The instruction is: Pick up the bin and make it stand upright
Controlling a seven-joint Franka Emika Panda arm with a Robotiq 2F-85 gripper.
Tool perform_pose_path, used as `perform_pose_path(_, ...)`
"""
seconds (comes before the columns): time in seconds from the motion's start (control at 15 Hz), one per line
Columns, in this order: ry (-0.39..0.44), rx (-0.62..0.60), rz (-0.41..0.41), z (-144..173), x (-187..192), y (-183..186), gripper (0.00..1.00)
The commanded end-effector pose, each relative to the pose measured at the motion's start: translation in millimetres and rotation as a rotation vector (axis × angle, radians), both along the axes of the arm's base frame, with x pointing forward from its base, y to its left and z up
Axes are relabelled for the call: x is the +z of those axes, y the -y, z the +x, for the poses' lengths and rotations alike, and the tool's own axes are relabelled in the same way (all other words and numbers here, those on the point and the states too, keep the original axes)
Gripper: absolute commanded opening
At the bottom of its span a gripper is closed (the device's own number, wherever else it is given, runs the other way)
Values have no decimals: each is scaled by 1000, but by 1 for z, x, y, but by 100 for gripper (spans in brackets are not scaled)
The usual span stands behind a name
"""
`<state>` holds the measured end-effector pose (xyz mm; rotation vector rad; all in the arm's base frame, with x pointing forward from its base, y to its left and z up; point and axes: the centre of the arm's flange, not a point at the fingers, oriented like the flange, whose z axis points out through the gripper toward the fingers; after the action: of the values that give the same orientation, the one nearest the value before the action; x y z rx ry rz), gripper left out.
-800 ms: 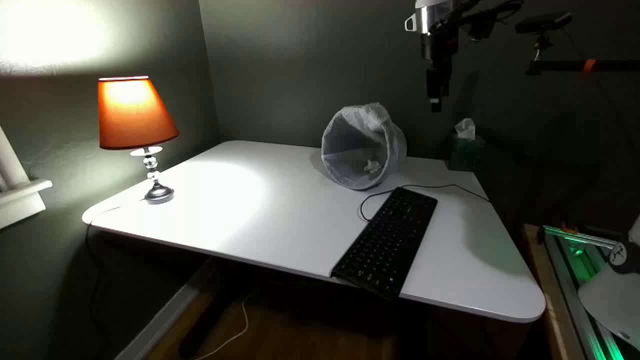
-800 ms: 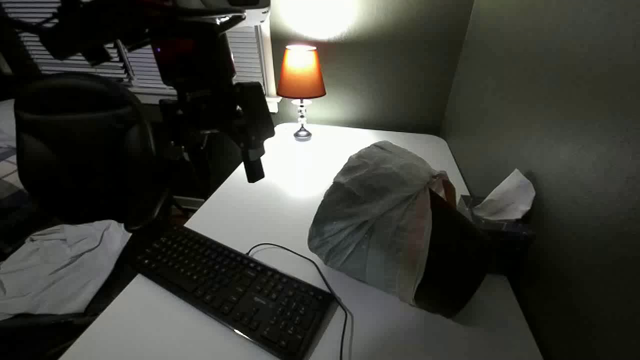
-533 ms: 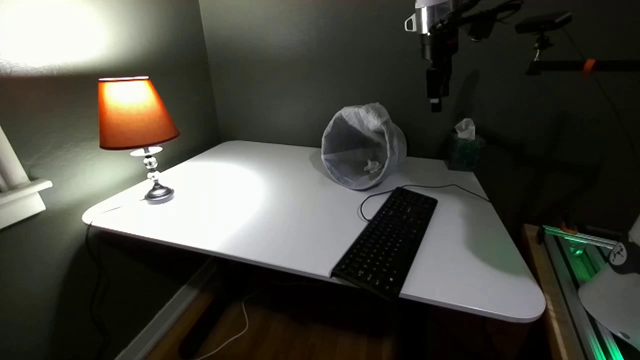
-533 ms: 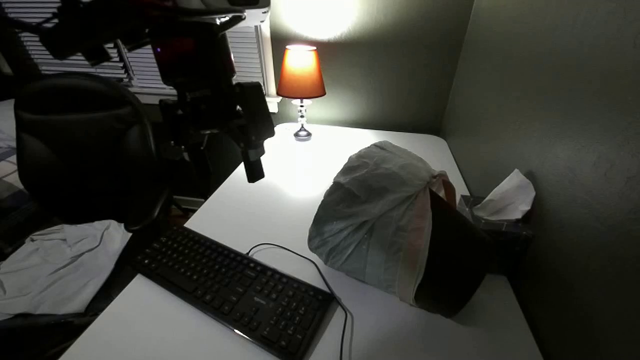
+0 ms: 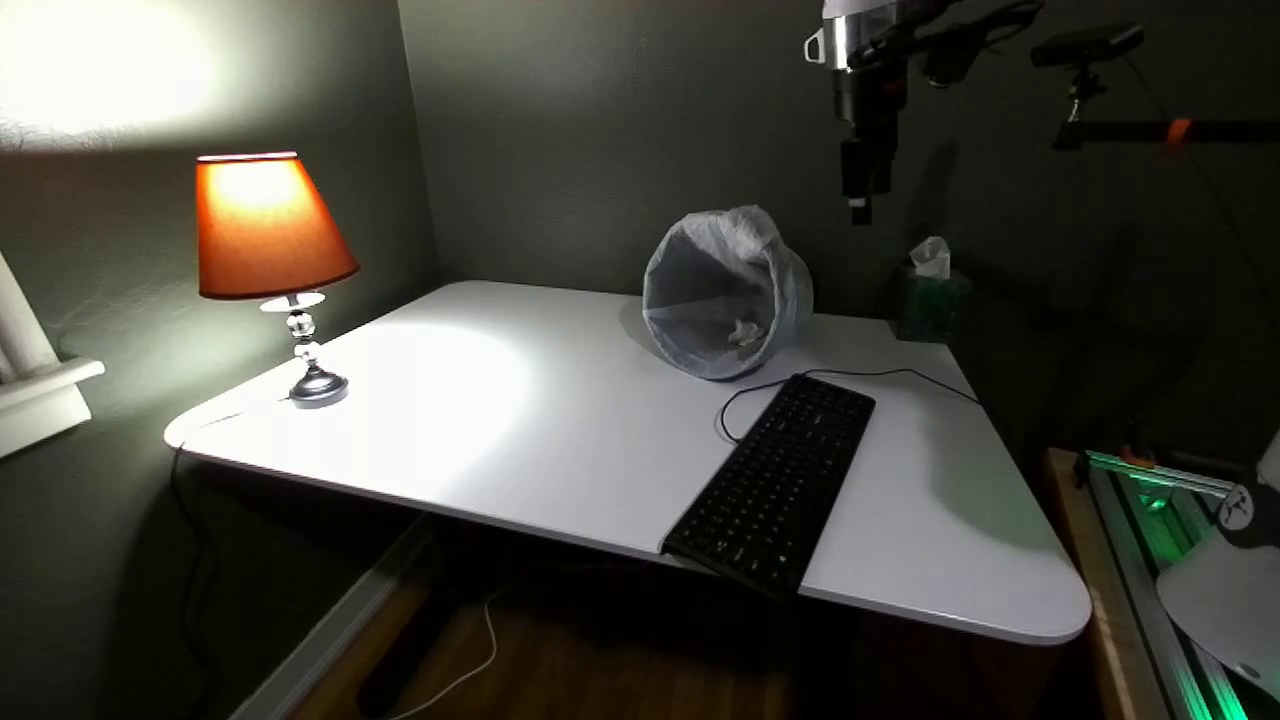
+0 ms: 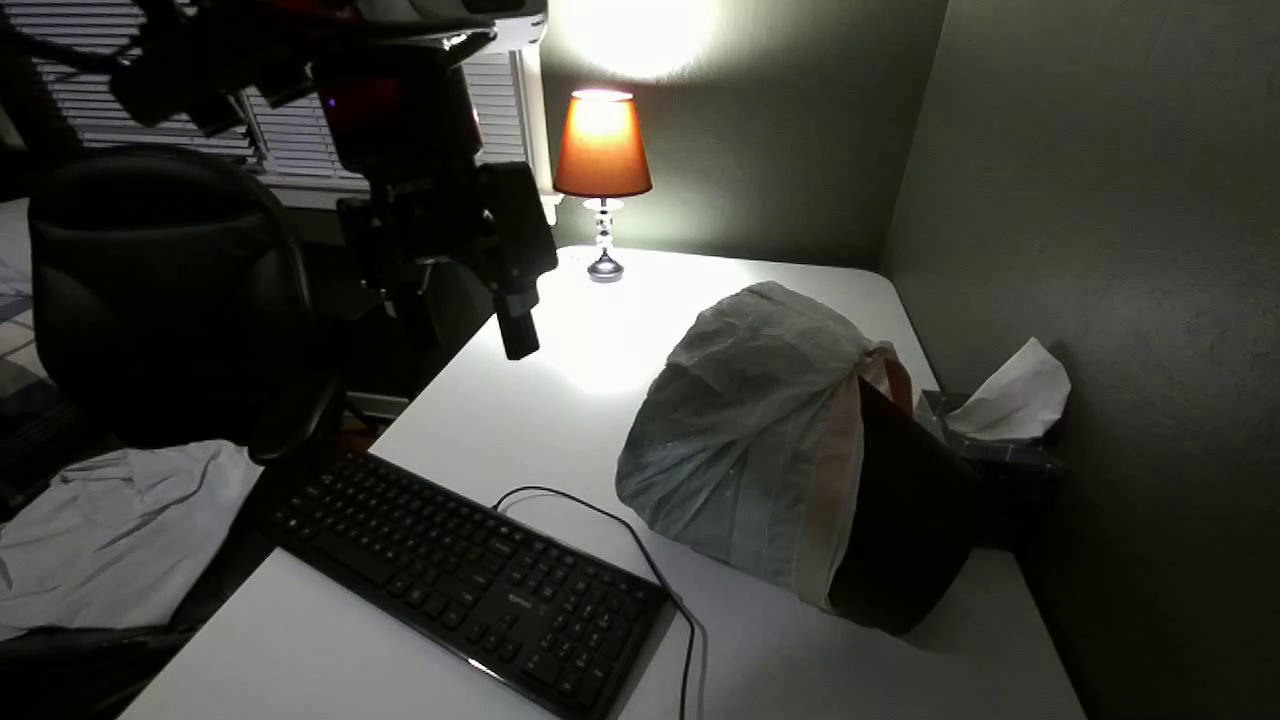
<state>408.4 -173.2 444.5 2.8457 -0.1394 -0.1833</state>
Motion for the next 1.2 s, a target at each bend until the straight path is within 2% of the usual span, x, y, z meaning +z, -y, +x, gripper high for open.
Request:
perform_pose_path(0.0, 68, -51, -104, 36, -17, -8, 100)
perform_pose_path(0.13, 123, -79, -174, 51, -26, -13, 100)
perform_pose_path(0.53, 187, -213, -357, 83, -49, -16, 100)
perform_pose_path(1.13, 250, -342, -411, 126, -77, 1, 100)
